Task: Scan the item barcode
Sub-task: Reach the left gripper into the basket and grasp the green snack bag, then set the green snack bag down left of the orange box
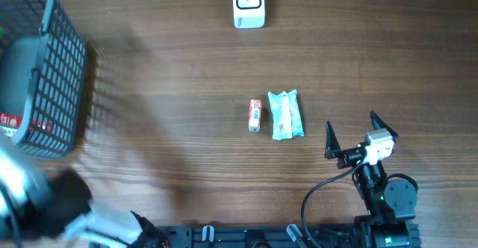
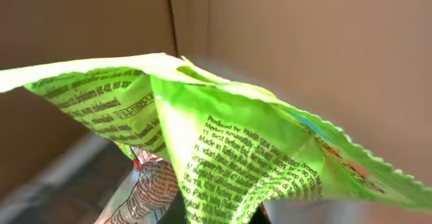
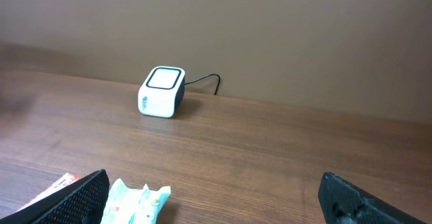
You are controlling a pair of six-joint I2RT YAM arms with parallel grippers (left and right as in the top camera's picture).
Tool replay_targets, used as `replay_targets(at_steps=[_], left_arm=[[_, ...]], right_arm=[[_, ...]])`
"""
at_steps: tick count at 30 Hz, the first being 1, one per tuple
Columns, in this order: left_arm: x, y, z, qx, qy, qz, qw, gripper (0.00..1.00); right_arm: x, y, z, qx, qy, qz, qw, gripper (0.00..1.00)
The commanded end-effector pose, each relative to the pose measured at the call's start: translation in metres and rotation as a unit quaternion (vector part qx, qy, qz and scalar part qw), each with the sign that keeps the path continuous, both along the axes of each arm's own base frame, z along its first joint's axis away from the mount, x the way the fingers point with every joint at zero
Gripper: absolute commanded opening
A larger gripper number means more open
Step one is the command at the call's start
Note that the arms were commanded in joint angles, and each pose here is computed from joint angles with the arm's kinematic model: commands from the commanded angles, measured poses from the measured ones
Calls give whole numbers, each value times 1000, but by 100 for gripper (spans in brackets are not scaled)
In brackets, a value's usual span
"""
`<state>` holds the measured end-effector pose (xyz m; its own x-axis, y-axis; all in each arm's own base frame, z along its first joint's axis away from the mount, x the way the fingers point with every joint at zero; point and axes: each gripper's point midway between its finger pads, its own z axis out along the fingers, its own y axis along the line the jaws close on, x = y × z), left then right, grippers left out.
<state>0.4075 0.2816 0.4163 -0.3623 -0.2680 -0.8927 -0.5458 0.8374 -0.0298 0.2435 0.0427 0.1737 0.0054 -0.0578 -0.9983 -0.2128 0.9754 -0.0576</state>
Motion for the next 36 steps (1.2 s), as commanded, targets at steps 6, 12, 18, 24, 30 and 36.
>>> replay_targets(at_steps=[6, 12, 18, 24, 30, 36], left_arm=[[-79, -244, 2, -208, 76, -193, 956, 4], [-59, -360, -169, -233, 313, -297, 872, 4], [-56, -416, -336, -196, 393, -328, 836, 5], [-54, -407, -345, -170, 403, -311, 844, 100], [-47, -427, -280, -210, 352, -355, 840, 100], [-85, -421, -318, -236, 421, -318, 816, 4]], right_arm=[[0, 0, 1, -6, -5, 0, 1000, 100], [0, 0, 1, -6, -5, -1, 1000, 100], [0, 0, 1, -6, -5, -1, 1000, 100], [0, 0, 1, -6, -5, -1, 1000, 100], [0, 0, 1, -6, -5, 0, 1000, 100], [0, 0, 1, -6, -5, 0, 1000, 100]])
